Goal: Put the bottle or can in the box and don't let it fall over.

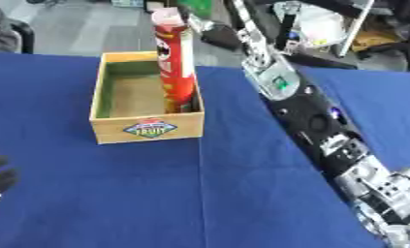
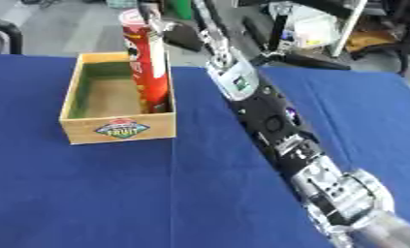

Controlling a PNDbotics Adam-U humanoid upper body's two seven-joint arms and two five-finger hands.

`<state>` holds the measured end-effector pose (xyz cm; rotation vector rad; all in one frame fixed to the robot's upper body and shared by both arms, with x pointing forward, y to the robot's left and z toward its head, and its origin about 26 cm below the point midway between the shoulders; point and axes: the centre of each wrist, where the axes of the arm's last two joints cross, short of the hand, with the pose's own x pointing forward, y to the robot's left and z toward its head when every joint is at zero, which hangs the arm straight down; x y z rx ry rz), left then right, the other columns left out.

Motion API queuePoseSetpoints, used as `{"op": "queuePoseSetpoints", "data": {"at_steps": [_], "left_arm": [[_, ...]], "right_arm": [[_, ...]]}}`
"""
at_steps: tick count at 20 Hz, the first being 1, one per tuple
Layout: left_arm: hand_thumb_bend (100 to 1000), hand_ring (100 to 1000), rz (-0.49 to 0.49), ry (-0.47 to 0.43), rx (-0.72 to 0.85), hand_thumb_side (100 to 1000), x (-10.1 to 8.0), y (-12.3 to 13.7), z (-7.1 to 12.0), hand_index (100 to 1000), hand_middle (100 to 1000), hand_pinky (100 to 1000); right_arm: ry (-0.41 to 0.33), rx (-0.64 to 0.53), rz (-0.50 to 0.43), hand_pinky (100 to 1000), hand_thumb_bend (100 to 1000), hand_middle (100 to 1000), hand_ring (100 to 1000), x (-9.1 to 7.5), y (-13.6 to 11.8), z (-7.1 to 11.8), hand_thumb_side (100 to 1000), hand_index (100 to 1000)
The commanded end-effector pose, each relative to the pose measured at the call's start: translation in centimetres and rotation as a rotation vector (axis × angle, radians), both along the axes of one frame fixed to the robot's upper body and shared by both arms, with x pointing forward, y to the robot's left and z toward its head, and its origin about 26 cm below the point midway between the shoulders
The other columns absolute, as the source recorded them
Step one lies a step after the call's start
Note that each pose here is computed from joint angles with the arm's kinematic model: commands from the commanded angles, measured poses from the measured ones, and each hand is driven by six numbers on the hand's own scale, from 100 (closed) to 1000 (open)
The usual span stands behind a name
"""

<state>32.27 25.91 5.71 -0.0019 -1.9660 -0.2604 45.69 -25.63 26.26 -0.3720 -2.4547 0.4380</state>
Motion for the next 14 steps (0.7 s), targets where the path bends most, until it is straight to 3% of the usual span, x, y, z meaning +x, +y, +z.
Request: {"op": "queuePoseSetpoints", "data": {"at_steps": [1,6,10,14], "left_arm": [[455,822,0.028,-0.02,0.027,752,0.0,1.1,0.6,946,838,864],[455,822,0.048,-0.019,0.037,752,-0.1,1.6,0.5,946,838,864],[455,823,0.047,-0.018,0.039,752,-0.1,1.6,0.4,945,839,864],[452,823,0.05,-0.012,0.045,754,-0.3,1.8,0.2,944,838,864]], "right_arm": [[-0.1,0.039,-0.033,913,341,949,937,-3.0,-3.5,3.4,352,1000],[-0.062,0.072,-0.063,871,269,925,881,-7.4,-6.5,0.4,346,996],[0.038,0.12,-0.078,855,194,911,887,-9.8,-6.7,-5.0,366,992],[0.133,0.201,-0.16,851,119,901,885,-11.4,-6.7,-11.1,417,985]]}}
